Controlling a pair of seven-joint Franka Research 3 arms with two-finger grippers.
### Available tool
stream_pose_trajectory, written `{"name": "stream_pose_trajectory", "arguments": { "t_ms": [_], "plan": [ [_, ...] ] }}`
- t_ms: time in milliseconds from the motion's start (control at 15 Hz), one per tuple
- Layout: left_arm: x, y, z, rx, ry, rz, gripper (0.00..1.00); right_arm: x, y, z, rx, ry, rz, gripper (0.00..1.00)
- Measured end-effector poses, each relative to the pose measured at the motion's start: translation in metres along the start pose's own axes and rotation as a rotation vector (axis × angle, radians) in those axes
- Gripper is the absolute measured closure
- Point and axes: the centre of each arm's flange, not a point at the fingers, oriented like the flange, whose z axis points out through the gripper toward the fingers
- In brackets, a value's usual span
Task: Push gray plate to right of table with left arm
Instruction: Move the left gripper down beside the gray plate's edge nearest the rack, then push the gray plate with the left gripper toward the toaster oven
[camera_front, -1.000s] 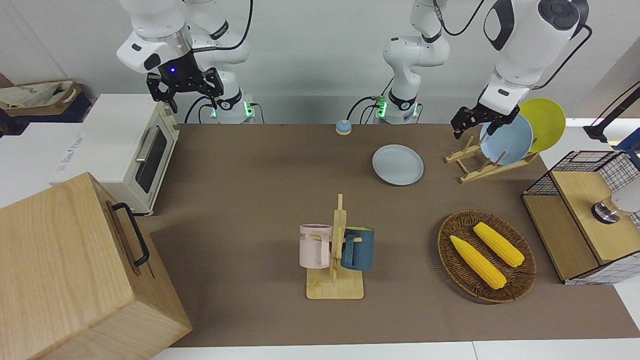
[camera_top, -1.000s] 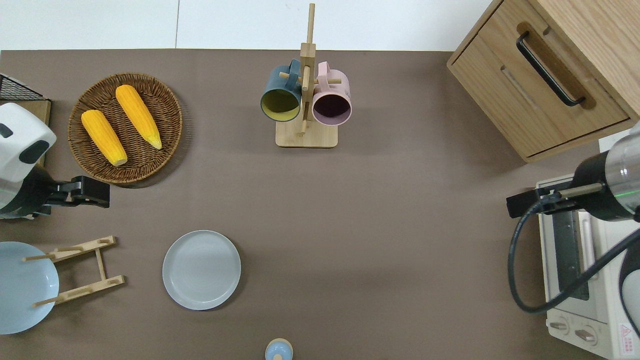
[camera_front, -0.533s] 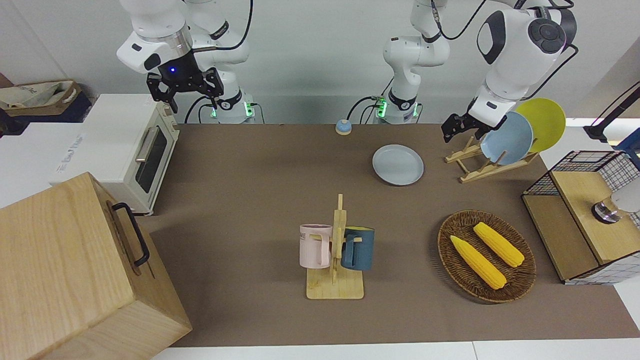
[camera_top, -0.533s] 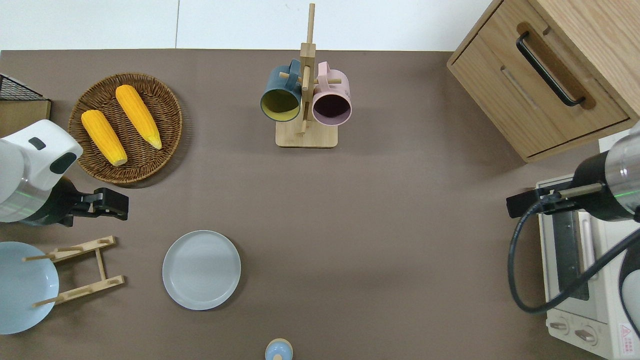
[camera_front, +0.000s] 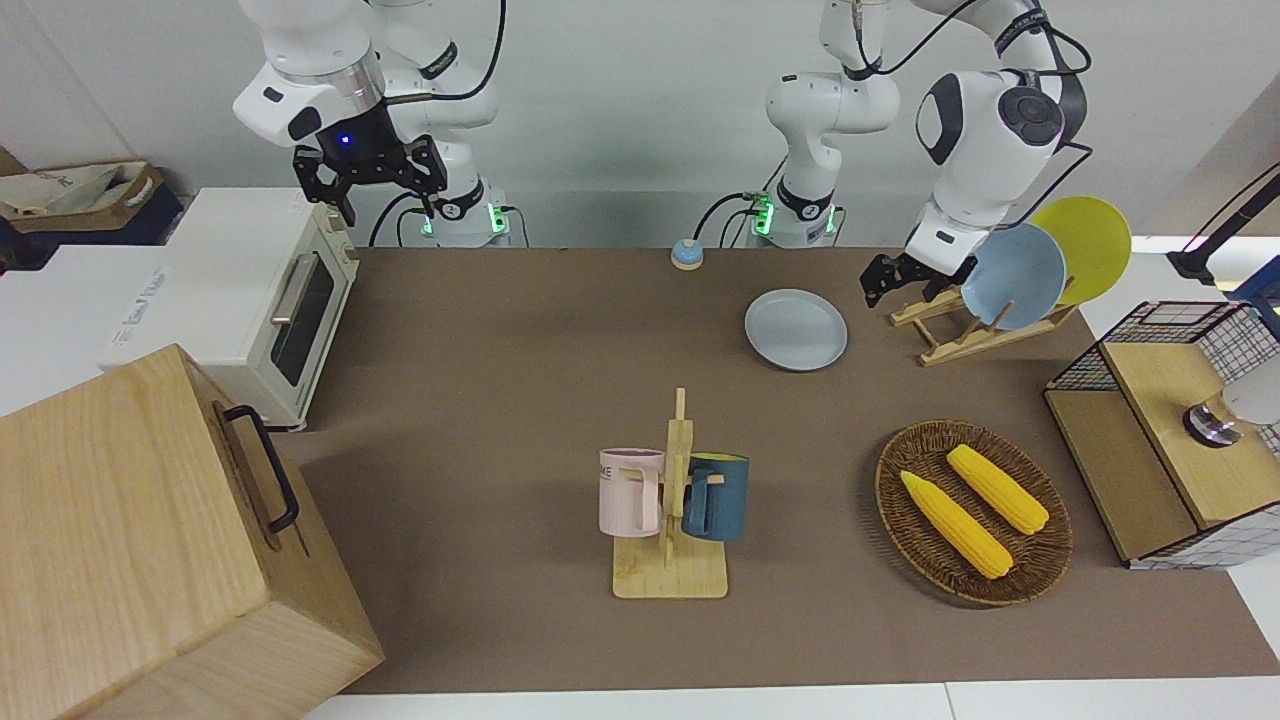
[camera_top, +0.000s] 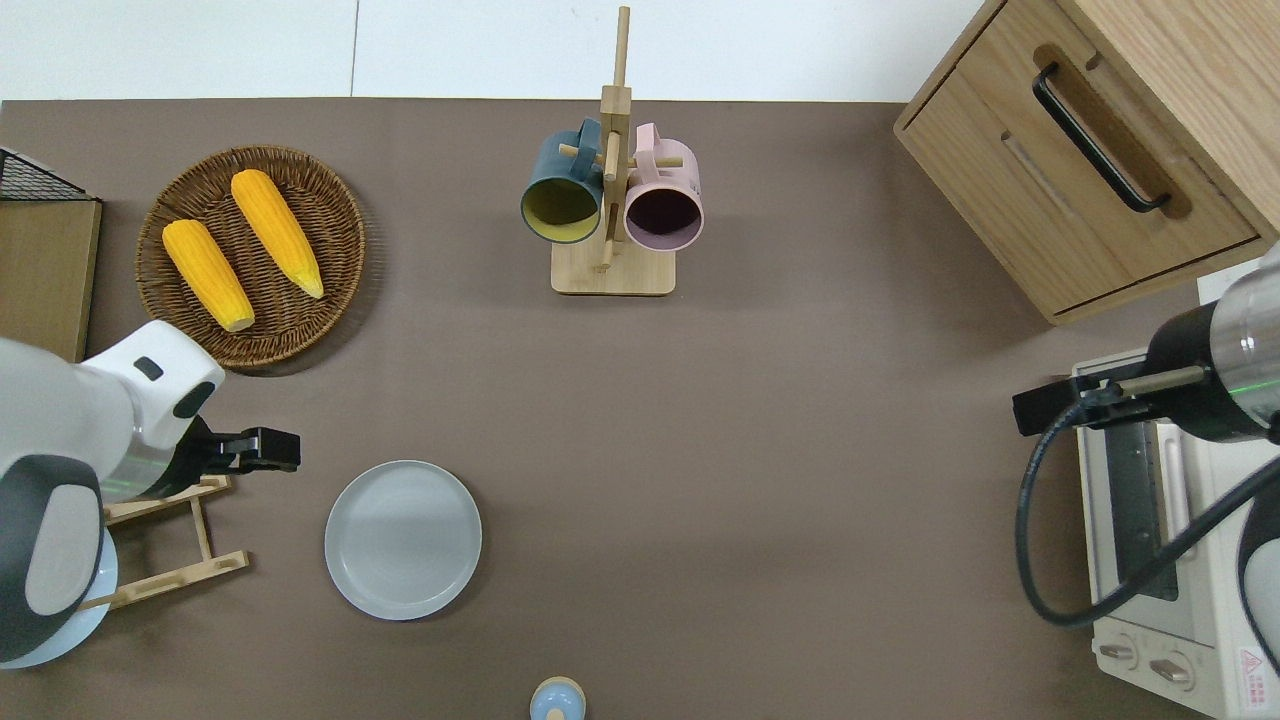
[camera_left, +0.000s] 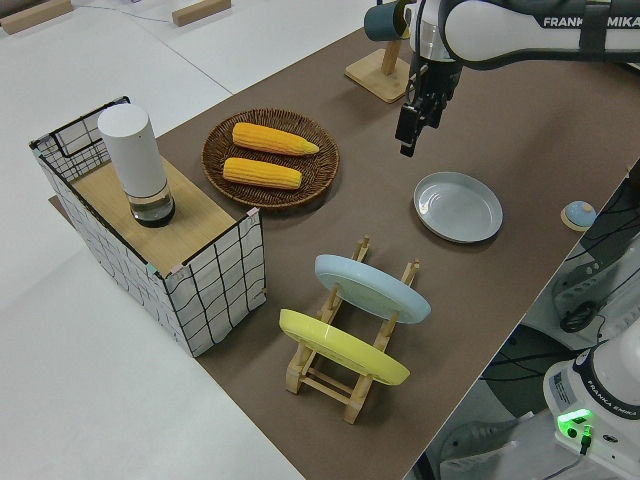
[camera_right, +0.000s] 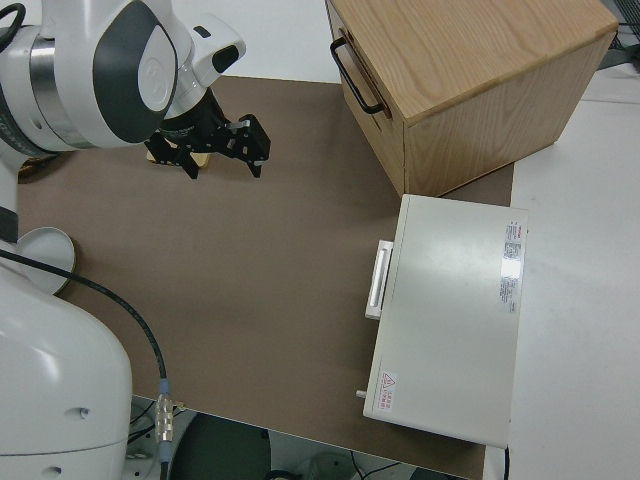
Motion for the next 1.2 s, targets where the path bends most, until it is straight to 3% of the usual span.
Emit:
{"name": "stream_pose_trajectory", "arguments": {
  "t_ms": [333, 667, 1200],
  "plan": [
    [-0.038, -0.006, 0.066, -0.005, 0.021, -0.003, 0.00, 0.000, 0.000, 0.000, 0.000, 0.000, 0.000, 0.01],
    [-0.054, 0.007, 0.116, 0.001, 0.064, 0.001, 0.00, 0.000, 0.000, 0.000, 0.000, 0.000, 0.000, 0.01],
    [-0.054, 0.008, 0.160, 0.005, 0.056, -0.009, 0.04, 0.000, 0.000, 0.000, 0.000, 0.000, 0.000, 0.01]
  ]
}}
